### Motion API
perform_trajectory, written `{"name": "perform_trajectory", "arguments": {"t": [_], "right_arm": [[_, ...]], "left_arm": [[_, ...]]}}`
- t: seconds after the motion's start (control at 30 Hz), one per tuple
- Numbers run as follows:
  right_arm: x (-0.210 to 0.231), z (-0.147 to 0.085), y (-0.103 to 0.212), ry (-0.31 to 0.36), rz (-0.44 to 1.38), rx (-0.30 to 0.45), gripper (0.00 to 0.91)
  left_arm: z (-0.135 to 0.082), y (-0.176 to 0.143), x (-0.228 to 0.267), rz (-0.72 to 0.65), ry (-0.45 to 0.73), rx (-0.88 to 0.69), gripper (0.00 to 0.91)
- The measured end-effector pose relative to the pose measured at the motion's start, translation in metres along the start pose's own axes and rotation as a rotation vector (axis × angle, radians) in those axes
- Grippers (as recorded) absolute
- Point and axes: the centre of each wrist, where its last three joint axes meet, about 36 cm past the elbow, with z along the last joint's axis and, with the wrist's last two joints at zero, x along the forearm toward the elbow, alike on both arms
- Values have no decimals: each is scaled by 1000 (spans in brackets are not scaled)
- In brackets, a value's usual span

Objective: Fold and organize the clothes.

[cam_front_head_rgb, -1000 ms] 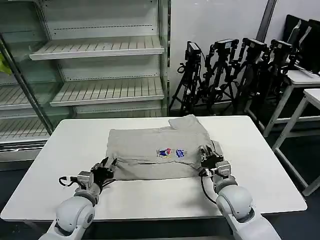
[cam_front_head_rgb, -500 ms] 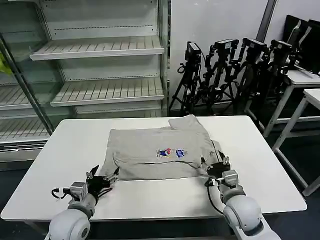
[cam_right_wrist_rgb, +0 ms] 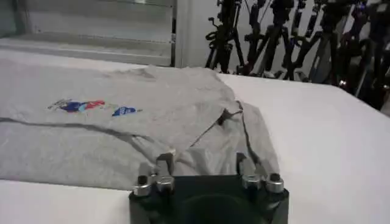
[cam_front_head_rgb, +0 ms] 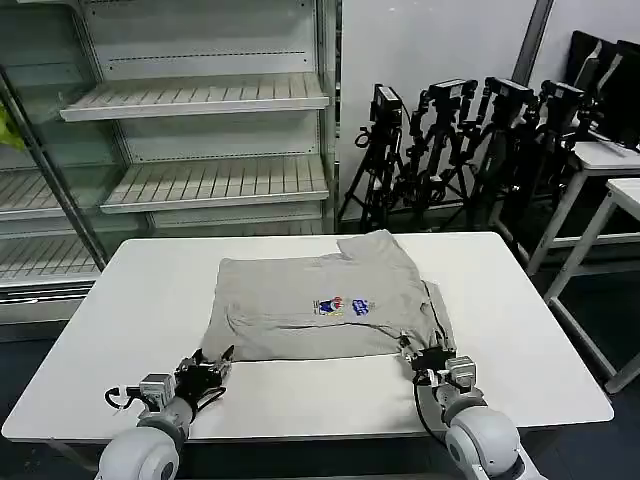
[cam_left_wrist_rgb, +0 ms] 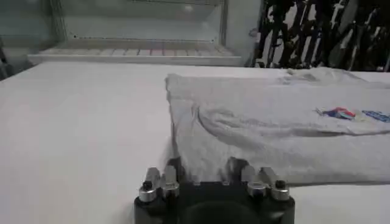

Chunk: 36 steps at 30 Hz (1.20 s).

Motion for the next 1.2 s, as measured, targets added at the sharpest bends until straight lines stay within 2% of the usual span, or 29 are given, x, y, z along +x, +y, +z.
{"name": "perform_trajectory", "arguments": {"t": [0.43,0.87,0.9,0.93,0.97,1.0,1.03,1.2], "right_arm": [[22,4,0,22,-9,-24,0],[97,2,-3,25,-23,55,0],[103,2,-2,26,-23,60,20],[109,2,-2,27,-22,64,302],[114,1,-2,26,-20,67,907],[119,0,-2,23,-18,70,907],[123,-1,-1,18,-16,72,907],[138,-13,-1,-22,-6,76,907]], "left_arm": [[-1,4,11,50,24,66,10],[1,-13,76,61,26,81,10],[3,-15,83,61,31,80,10],[3,-16,89,61,34,79,10],[4,-17,94,62,38,76,202],[4,-19,100,65,43,72,504],[5,-20,105,68,47,68,907],[3,-27,127,78,55,42,907]]}}
